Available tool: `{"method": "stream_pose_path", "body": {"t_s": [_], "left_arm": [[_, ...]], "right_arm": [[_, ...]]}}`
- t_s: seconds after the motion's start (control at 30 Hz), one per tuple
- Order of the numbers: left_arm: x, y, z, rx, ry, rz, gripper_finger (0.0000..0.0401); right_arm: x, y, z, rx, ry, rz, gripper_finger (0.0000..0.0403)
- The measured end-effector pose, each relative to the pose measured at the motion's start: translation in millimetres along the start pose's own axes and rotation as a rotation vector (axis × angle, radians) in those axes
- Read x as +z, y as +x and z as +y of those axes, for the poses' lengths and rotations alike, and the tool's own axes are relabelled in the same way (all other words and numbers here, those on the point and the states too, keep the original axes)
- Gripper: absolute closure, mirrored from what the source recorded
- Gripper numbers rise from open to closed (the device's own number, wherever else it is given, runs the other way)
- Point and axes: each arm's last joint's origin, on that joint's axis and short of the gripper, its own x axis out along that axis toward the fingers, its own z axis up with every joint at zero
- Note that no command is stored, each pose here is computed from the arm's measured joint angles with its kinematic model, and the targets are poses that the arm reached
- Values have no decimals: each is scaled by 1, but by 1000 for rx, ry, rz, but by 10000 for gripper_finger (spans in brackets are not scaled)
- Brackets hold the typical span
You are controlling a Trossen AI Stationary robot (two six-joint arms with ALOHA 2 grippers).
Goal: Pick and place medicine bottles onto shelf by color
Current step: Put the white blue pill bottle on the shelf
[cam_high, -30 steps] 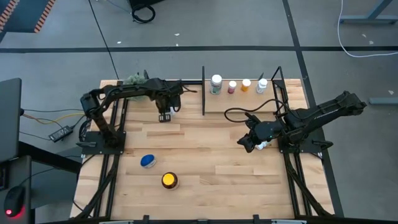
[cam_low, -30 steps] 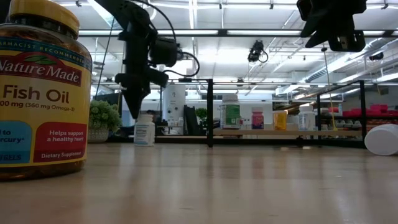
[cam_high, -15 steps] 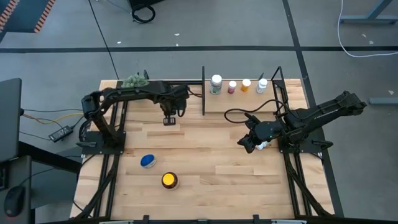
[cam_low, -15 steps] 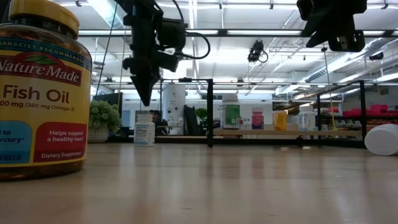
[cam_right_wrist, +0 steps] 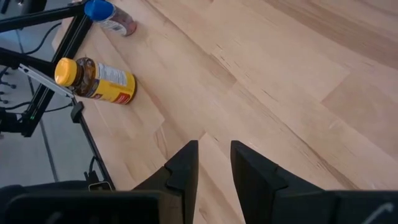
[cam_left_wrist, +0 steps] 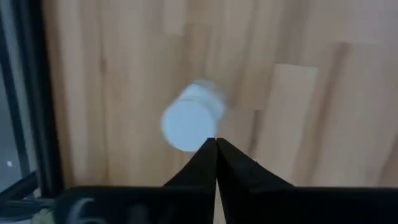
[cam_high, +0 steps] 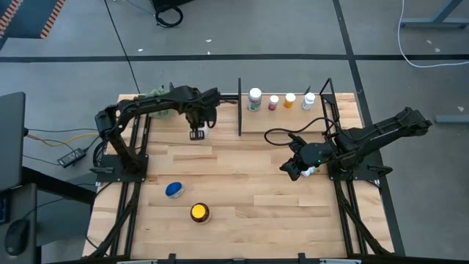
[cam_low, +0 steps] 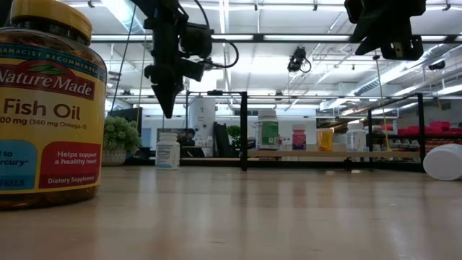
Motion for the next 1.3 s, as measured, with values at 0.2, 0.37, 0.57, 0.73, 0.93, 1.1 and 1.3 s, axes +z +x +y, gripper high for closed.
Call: {"method": "stream_pose_path", "body": {"t_s": [0.2,0.37,0.57,0.73,0.93,1.1,1.3], "left_arm": [[-5,2,22,36,34,-28,305],[-6,2,24,25,193,-24,212],[-9,2,16,-3,467,21,142],[-5,2,13,-37,536,-32,147],[-9,15,12,-63,575,-8,158],[-12,31,8,-37,578,7,148],[-7,33,10,6,525,-40,135]], "right_arm": [[0,0,0,0,-7,0,301],[0,0,0,-4,-8,-8,301],[1,0,-1,-20,-19,-40,301],[2,0,-1,-34,-63,-65,301],[2,0,-1,-42,-79,-80,301],[2,0,-1,-45,-89,-83,301],[2,0,-1,-41,-84,-76,301]]}}
